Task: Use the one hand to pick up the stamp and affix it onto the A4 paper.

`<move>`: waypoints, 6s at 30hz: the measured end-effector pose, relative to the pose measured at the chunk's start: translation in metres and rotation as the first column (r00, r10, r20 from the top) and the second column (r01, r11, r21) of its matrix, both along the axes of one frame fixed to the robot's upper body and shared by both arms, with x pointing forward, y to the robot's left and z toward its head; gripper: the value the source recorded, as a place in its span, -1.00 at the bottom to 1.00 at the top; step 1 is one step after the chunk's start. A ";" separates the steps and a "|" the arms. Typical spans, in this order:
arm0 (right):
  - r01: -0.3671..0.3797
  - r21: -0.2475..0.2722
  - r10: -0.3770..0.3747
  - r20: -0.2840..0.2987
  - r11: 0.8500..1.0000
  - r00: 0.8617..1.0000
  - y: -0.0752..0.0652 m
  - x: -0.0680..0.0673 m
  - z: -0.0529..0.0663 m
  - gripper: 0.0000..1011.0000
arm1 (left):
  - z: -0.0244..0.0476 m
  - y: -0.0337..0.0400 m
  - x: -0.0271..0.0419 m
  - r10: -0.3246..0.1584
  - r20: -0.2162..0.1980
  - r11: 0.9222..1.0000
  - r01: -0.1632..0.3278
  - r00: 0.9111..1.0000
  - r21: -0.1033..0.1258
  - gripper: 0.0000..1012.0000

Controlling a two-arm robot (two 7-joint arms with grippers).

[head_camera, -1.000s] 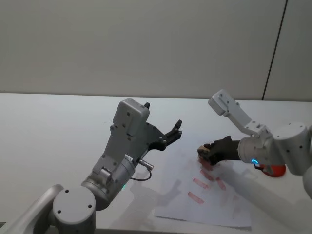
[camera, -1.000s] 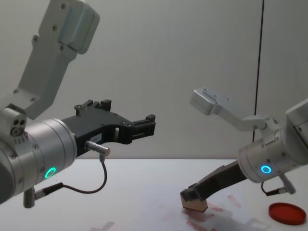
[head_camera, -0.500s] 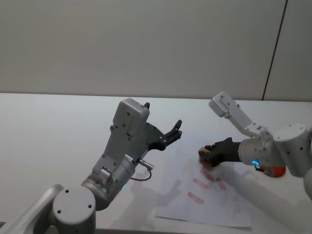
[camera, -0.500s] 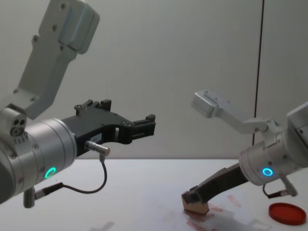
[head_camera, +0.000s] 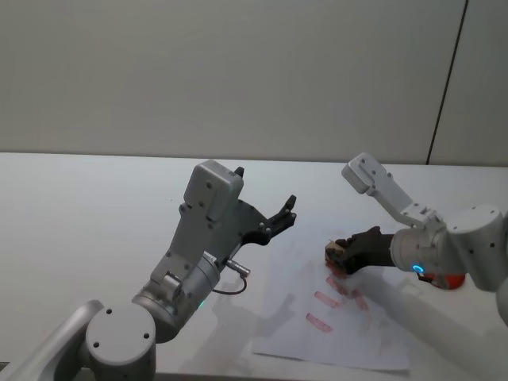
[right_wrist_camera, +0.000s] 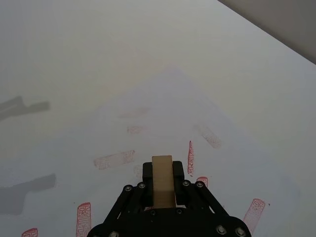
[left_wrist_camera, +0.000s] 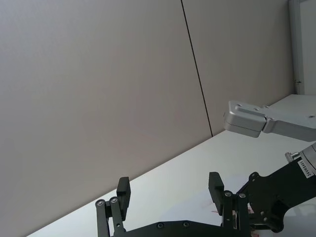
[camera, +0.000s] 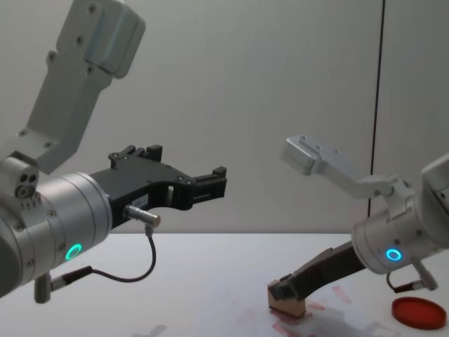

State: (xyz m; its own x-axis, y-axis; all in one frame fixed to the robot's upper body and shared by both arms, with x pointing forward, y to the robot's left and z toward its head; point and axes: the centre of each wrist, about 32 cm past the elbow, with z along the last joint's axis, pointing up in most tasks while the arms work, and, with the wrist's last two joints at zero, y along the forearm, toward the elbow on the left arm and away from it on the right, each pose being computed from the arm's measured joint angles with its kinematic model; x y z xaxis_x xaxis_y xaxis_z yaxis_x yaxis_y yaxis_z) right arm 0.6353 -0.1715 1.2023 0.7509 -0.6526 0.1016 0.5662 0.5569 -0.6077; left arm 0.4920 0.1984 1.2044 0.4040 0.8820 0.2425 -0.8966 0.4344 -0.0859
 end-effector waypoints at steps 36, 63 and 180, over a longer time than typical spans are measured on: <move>0.019 0.015 -0.019 0.042 1.000 0.999 -0.007 -0.013 -0.015 -0.56 | 0.0000 0.0000 0.0000 0.000 0.000 1.000 0.000 1.000 0.000 0.98; 0.039 0.060 -0.044 0.078 0.997 0.996 -0.013 -0.020 -0.021 -0.56 | 0.0000 0.0000 0.0000 0.000 0.000 1.000 0.000 1.000 0.000 0.98; 0.468 0.153 -0.479 0.045 0.870 0.876 -0.109 -0.088 -0.008 -0.56 | 0.0000 0.0000 0.0000 0.000 0.000 1.000 0.000 1.000 0.000 0.98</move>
